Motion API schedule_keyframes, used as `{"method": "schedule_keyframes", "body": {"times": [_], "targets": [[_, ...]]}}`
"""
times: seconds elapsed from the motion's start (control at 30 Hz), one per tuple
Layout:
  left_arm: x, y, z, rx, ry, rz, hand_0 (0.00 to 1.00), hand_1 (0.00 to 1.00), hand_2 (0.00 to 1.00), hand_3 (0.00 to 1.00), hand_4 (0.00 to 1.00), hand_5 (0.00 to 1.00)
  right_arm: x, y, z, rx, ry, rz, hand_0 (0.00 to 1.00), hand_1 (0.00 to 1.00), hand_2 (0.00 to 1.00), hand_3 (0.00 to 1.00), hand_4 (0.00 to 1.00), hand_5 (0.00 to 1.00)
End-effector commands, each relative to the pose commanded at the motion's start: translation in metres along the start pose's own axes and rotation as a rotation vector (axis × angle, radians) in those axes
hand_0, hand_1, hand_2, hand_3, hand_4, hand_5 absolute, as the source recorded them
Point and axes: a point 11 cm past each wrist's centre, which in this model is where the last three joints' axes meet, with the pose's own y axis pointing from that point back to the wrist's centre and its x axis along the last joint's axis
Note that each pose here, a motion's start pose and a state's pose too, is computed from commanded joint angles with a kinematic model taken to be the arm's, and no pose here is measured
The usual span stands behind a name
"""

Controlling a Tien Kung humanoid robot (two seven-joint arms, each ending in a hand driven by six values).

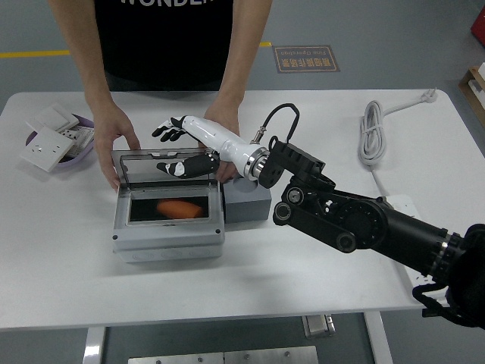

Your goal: Pick up the cylinder from the cube,place it in the box,flap close box

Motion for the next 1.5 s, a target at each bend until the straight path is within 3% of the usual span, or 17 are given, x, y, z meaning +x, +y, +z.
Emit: {"method": "schedule_keyframes", "body": {"times": [0.47, 0.67, 0.9, 1.03, 1.07, 1.23, 1.27, 1.43, 1.5], "targets": [[0.0, 0.0, -0.002, 0.001, 0.01, 0.002, 0.923, 0.852, 0.854, 0.951, 0.002, 0.002, -0.004, 0.033, -0.012, 0.045, 0.041, -0.042, 0.826, 0.714, 0.73, 0.735, 0.775, 0.324], [0.001, 0.0, -0.003, 0.001, 0.014, 0.003, 0.923, 0.852, 0.854, 0.951, 0.002, 0.002, -0.019, 0.044, -0.026, 0.079, -0.005, -0.086, 0.821, 0.713, 0.73, 0.731, 0.77, 0.33], [0.001, 0.0, -0.004, 0.001, 0.018, 0.003, 0.923, 0.852, 0.854, 0.951, 0.002, 0.002, -0.041, 0.054, -0.027, 0.076, -0.083, -0.154, 0.821, 0.708, 0.732, 0.727, 0.737, 0.332], [0.001, -0.001, -0.004, 0.001, 0.018, 0.003, 0.923, 0.852, 0.854, 0.951, 0.002, 0.002, -0.044, 0.059, -0.024, 0.064, -0.131, -0.177, 0.821, 0.708, 0.732, 0.727, 0.737, 0.332], [0.001, 0.0, -0.004, 0.001, 0.018, 0.004, 0.923, 0.852, 0.854, 0.951, 0.002, 0.002, -0.042, 0.06, -0.021, 0.057, -0.143, -0.175, 0.817, 0.706, 0.735, 0.721, 0.682, 0.332], [0.003, 0.0, -0.004, 0.0, 0.02, 0.008, 0.923, 0.852, 0.854, 0.951, 0.002, 0.002, -0.025, 0.06, -0.011, 0.032, -0.19, -0.123, 0.817, 0.706, 0.735, 0.721, 0.682, 0.332], [0.003, 0.0, -0.004, 0.0, 0.02, 0.008, 0.923, 0.852, 0.854, 0.951, 0.002, 0.002, -0.019, 0.061, -0.009, 0.029, -0.198, -0.103, 0.813, 0.705, 0.736, 0.72, 0.631, 0.329], [0.002, 0.0, -0.004, 0.001, 0.019, 0.006, 0.923, 0.852, 0.854, 0.951, 0.002, 0.002, 0.012, 0.068, -0.002, 0.033, -0.213, 0.017, 0.813, 0.705, 0.736, 0.72, 0.631, 0.329], [0.001, -0.001, -0.005, 0.002, 0.019, 0.005, 0.923, 0.852, 0.854, 0.951, 0.002, 0.002, 0.024, 0.073, 0.001, 0.039, -0.213, 0.072, 0.8, 0.704, 0.732, 0.715, 0.584, 0.336]]}}
